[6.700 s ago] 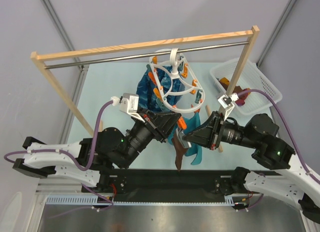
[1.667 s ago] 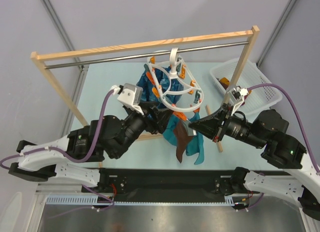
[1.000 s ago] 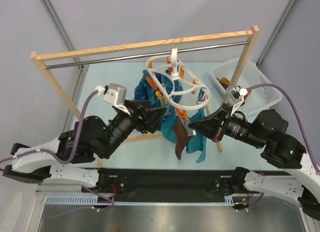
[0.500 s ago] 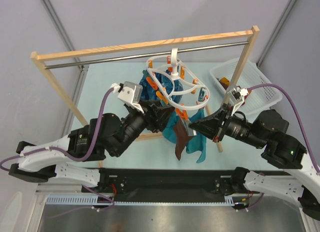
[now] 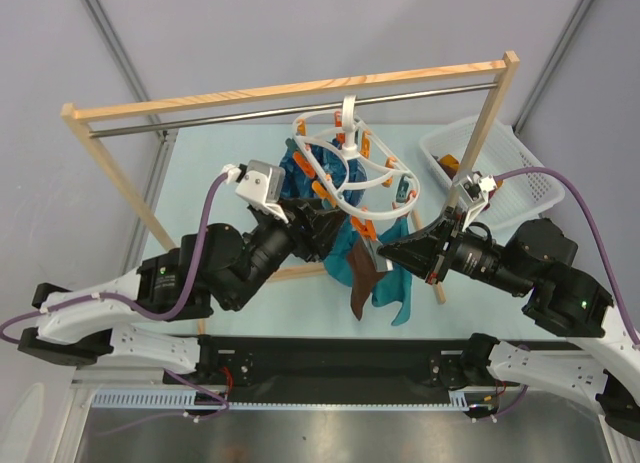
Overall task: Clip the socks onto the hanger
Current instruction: Open the clamp at the hanger.
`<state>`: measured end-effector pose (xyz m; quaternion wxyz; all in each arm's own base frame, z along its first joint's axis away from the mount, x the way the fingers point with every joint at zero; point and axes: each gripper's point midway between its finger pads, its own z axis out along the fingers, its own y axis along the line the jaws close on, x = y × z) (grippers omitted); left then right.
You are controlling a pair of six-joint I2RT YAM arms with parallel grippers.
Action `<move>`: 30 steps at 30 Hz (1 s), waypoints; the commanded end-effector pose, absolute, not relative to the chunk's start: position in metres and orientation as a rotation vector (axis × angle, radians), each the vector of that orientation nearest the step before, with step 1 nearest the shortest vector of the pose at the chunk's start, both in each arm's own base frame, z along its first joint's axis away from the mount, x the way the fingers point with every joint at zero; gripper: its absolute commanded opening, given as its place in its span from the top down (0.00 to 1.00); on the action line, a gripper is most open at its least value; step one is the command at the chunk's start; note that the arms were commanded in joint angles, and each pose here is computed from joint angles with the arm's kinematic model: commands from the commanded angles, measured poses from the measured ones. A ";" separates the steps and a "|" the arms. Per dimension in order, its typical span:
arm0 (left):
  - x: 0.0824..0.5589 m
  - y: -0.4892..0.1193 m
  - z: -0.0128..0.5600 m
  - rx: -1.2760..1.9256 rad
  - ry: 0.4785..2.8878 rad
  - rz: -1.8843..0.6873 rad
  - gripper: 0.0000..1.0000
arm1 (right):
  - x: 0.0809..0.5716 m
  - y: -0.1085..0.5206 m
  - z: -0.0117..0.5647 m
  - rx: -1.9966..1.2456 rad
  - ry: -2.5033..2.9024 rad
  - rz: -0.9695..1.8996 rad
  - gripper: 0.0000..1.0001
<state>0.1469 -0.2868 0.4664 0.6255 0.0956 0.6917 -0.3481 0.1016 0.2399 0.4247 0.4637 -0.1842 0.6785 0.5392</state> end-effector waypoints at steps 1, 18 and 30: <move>0.149 -0.283 0.484 0.171 1.565 -0.834 0.43 | 0.098 0.236 0.441 -0.451 1.616 1.343 0.99; 0.155 -0.289 0.487 0.167 1.576 -0.807 0.50 | 0.097 0.236 0.440 -0.456 1.619 1.345 0.99; 0.159 -0.289 0.481 0.137 1.587 -0.785 0.88 | 0.099 0.237 0.440 -0.452 1.629 1.337 0.98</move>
